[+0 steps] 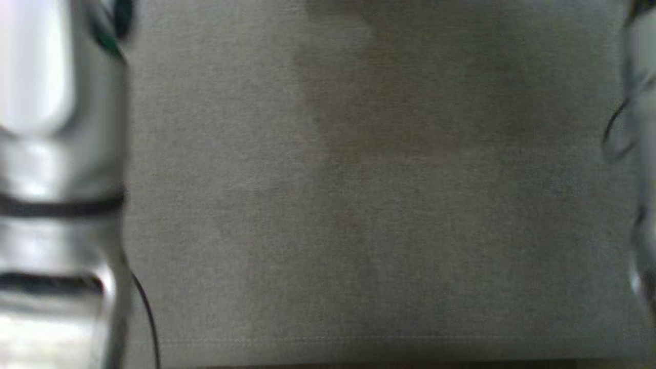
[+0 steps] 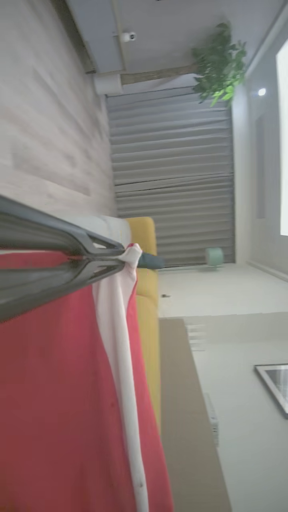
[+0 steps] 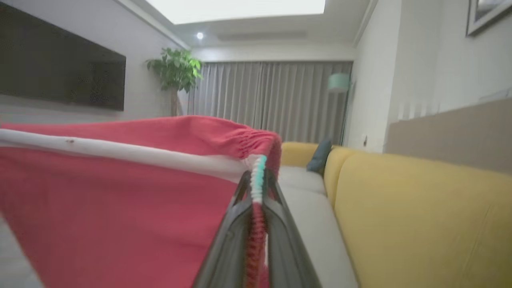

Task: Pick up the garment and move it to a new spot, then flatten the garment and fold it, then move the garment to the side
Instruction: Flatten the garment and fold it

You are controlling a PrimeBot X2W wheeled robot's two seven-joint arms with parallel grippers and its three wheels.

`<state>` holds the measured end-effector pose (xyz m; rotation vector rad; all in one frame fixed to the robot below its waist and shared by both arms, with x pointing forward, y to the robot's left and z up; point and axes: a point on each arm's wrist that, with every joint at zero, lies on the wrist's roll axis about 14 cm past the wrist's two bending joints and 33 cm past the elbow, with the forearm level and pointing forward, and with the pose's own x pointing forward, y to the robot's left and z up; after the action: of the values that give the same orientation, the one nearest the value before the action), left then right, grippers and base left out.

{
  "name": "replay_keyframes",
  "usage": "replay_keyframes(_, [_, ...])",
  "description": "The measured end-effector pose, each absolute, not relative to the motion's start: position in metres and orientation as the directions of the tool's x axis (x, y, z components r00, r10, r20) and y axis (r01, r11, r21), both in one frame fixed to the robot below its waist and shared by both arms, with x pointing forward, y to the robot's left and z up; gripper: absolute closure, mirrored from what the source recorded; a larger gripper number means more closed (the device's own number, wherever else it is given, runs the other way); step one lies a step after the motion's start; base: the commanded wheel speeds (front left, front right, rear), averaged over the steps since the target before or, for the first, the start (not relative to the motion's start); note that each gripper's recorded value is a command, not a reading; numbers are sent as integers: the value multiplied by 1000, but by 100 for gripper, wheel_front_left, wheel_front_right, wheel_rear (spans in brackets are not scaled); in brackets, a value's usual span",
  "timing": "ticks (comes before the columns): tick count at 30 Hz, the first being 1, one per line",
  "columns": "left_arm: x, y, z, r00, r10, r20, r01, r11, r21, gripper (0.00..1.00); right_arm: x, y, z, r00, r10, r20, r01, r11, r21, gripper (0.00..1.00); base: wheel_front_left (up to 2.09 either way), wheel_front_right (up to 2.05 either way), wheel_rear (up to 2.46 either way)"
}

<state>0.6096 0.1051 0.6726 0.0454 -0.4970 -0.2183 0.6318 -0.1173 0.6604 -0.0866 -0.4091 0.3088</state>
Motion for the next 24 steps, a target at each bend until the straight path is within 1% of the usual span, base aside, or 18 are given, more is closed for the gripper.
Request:
replay_keyframes(2, [597,107,622,906,-205,370,203,978,46,100,622,-110,605,904,332,269,-311,943,-116,100,0,0,0])
replay_keyframes(4, [574,106,567,947,-208,244,214,977,1,100,600,-106,550,928,342,149,-335,940,-69,100,0,0,0])
replay_keyframes(7, [527,101,494,973,-225,58,229,972,-60,100,555,-106,487,936,353,-7,-353,936,-16,100,0,0,0])
replay_keyframes(9, [494,100,461,974,-224,-39,220,972,-86,100,524,-101,459,927,366,-80,-364,931,32,100,0,0,0])
replay_keyframes(10, [466,102,439,971,-212,-105,201,973,-112,100,498,-95,446,921,372,-113,-363,927,90,100,0,0,0])
replay_keyframes(13, [432,105,424,971,-178,-161,149,972,-181,100,466,-93,439,917,377,-133,-360,923,133,100,0,0,0])
replay_keyframes(15, [416,107,426,974,-157,-164,121,970,-209,100,448,-97,437,921,364,-141,-341,926,164,100,0,0,0])
replay_keyframes(19, [389,111,434,979,-135,-153,100,970,-221,100,409,-99,428,926,340,-165,-297,924,241,100,0,0,0])
replay_keyframes(21, [376,112,436,980,-132,-150,97,970,-222,100,390,-99,423,923,339,-183,-288,922,258,100,0,0,0])
replay_keyframes(24, [362,113,437,980,-129,-148,97,974,-206,100,372,-100,422,926,329,-186,-271,920,282,100,0,0,0])
